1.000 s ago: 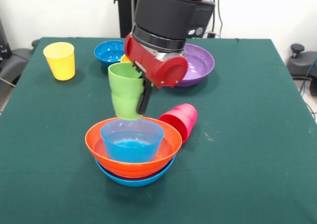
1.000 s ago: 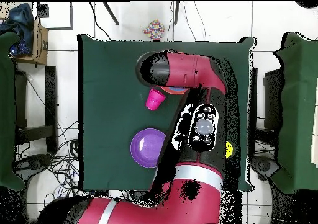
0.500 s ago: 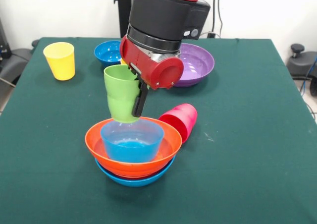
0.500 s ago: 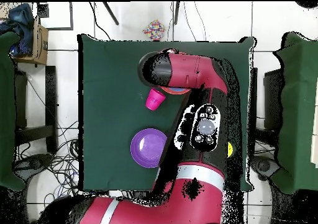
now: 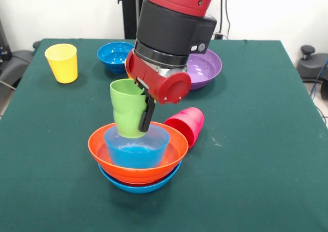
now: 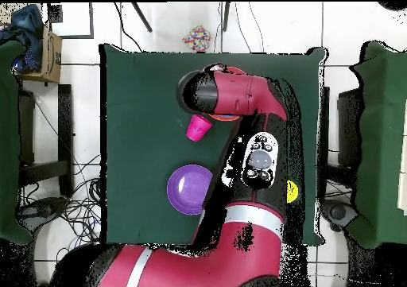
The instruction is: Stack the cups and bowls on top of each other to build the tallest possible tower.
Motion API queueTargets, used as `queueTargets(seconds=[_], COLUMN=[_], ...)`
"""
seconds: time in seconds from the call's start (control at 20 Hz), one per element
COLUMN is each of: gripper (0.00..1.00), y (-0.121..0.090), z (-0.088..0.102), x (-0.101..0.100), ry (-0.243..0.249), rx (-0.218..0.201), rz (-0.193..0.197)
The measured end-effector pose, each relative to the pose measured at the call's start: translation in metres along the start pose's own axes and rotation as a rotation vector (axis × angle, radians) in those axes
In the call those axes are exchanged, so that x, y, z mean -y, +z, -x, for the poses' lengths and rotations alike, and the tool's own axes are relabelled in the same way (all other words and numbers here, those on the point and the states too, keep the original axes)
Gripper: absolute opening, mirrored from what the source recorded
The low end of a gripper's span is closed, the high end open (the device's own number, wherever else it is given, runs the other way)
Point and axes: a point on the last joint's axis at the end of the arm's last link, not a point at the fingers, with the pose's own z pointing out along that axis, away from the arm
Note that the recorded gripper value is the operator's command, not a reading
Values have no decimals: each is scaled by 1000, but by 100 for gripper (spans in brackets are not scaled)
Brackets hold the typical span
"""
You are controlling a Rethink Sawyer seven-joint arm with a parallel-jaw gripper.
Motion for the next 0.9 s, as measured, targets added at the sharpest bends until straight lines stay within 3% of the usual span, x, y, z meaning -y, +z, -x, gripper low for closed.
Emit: queueTargets(seconds=[0.7,0.9], gripper=[0,0], y=[21,23], z=[-15,-15], x=[12,10], ry=[-9,-9], rx=[-10,0], rz=[-8,6])
